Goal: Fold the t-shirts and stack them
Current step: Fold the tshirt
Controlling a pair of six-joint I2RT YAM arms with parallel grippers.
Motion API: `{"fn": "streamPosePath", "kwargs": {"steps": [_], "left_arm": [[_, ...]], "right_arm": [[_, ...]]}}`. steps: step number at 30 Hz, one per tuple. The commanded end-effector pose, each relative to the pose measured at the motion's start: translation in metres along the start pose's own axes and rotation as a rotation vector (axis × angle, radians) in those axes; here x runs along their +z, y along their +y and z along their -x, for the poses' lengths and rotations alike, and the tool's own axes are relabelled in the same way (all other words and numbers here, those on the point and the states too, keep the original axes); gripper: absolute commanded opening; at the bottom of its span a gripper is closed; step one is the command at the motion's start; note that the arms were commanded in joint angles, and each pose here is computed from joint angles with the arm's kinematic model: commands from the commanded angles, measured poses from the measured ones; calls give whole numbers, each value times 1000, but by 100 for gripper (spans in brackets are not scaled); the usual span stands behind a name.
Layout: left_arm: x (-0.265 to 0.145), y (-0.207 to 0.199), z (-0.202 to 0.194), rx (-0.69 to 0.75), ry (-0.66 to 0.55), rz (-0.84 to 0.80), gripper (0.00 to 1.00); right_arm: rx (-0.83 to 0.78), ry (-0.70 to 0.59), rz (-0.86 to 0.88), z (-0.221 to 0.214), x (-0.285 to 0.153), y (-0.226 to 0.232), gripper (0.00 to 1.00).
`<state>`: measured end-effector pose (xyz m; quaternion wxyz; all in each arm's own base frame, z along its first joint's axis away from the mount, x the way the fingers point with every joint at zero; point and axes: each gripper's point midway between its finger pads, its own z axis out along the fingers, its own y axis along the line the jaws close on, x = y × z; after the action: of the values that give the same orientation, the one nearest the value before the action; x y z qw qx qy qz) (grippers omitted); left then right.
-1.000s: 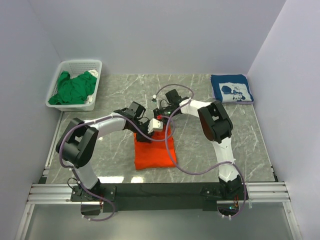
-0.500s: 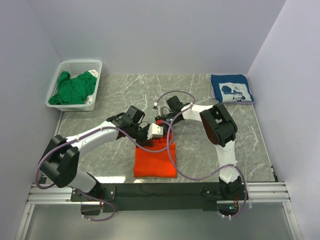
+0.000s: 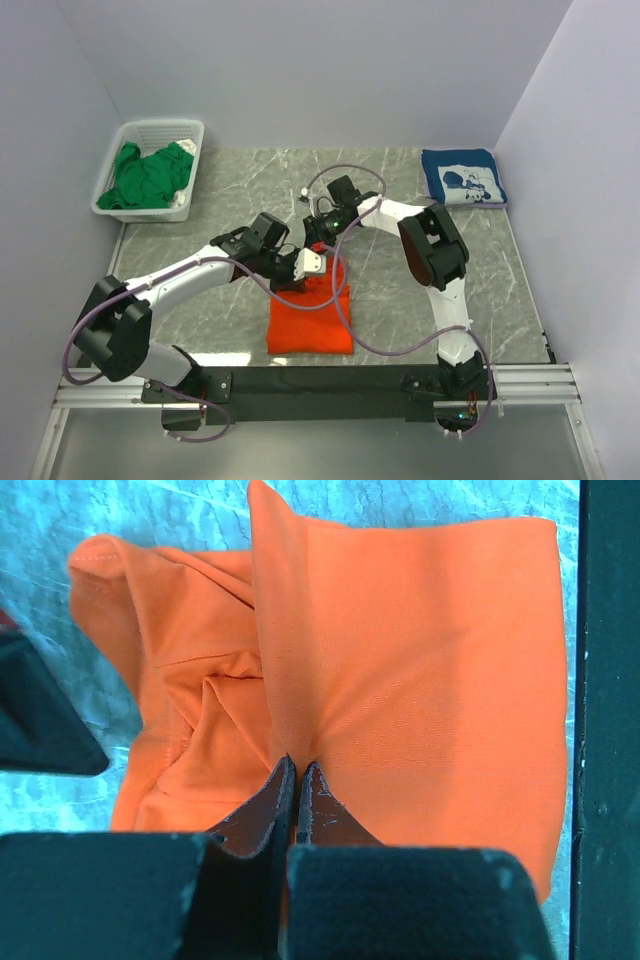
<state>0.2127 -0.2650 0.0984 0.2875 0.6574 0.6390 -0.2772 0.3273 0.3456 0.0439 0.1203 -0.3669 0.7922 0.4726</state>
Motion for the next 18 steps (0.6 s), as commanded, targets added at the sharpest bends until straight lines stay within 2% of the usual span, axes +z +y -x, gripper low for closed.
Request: {"fn": "streamPosePath", "kwargs": {"steps": [1,8,18], "left_arm": [[-10,5,13,63,-25,43,1],[-26,17,29,137,-40,123,1],[-30,61,32,311,-28,304,1]], "right_arm": [[48,50,6,-19,13,-12,25],[142,129,52,-51,24,-16,20],[169,148,118,-57,27,-9,18]]}}
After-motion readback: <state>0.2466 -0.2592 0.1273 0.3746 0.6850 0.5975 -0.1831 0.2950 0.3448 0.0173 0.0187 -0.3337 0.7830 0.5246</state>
